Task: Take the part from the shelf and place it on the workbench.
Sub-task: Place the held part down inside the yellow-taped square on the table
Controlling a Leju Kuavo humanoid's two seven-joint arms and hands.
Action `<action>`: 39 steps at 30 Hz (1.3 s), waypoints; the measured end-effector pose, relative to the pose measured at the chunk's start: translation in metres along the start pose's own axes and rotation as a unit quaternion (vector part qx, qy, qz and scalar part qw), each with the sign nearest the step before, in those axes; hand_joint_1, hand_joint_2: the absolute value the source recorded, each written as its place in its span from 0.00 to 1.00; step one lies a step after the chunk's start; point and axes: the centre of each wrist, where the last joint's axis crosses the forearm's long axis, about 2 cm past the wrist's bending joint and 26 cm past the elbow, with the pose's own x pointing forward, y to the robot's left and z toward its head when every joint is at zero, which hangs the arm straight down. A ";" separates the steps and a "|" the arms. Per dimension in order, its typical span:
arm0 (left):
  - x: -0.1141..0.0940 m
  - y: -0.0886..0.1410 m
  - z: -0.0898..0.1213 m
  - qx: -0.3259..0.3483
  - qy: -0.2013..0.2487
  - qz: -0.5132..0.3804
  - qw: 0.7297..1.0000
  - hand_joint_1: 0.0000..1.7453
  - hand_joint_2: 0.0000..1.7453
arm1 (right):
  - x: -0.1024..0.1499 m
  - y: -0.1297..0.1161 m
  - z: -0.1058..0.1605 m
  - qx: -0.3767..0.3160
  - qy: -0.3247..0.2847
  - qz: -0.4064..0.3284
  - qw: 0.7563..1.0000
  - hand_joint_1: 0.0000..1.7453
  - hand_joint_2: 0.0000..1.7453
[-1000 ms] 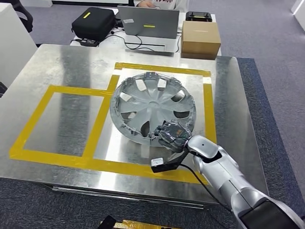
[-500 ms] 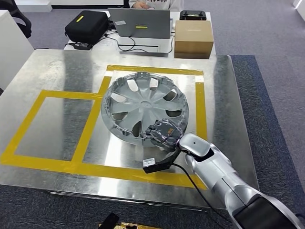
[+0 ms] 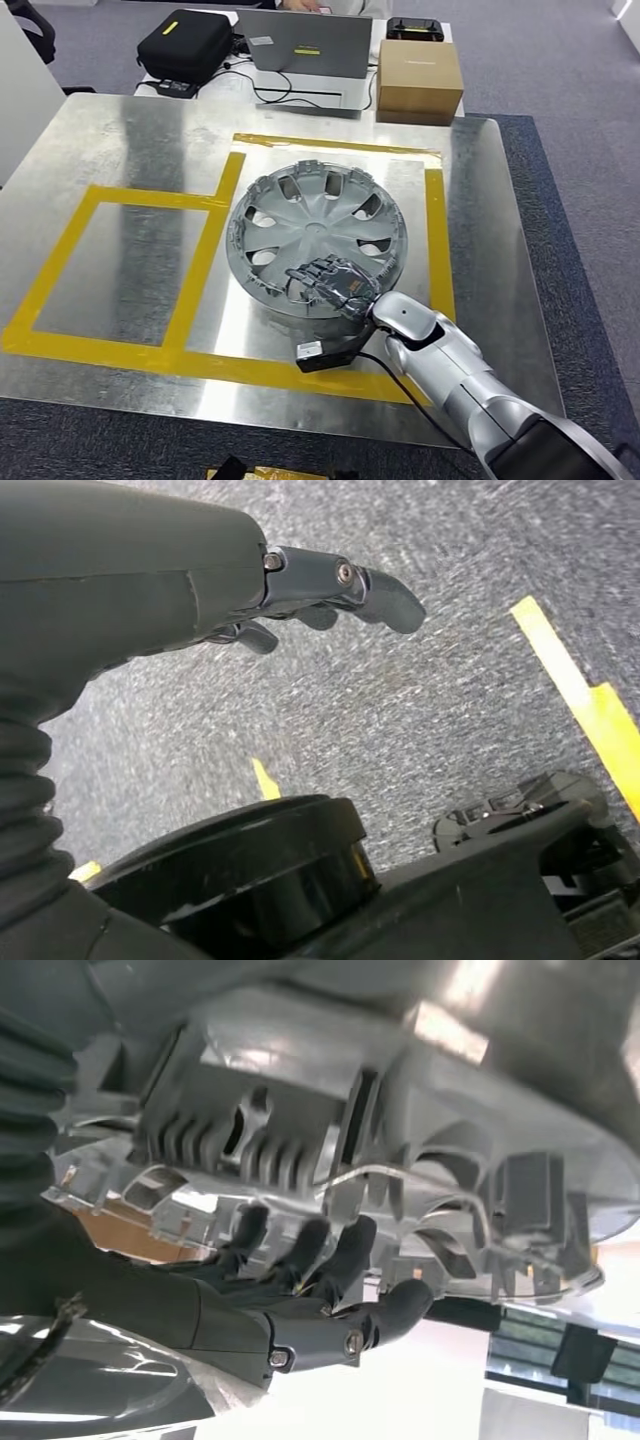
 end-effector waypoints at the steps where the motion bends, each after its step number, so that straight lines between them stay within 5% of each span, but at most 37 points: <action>1: 0.000 0.000 0.000 0.000 0.002 0.002 1.000 0.00 0.00 | 0.000 0.000 0.000 -0.001 0.001 0.000 1.000 0.00 0.00; 39: 0.000 -0.002 0.001 -0.011 -0.002 0.017 1.000 0.00 0.00 | -0.003 -0.016 -0.006 -0.027 -0.009 0.028 0.999 0.00 0.00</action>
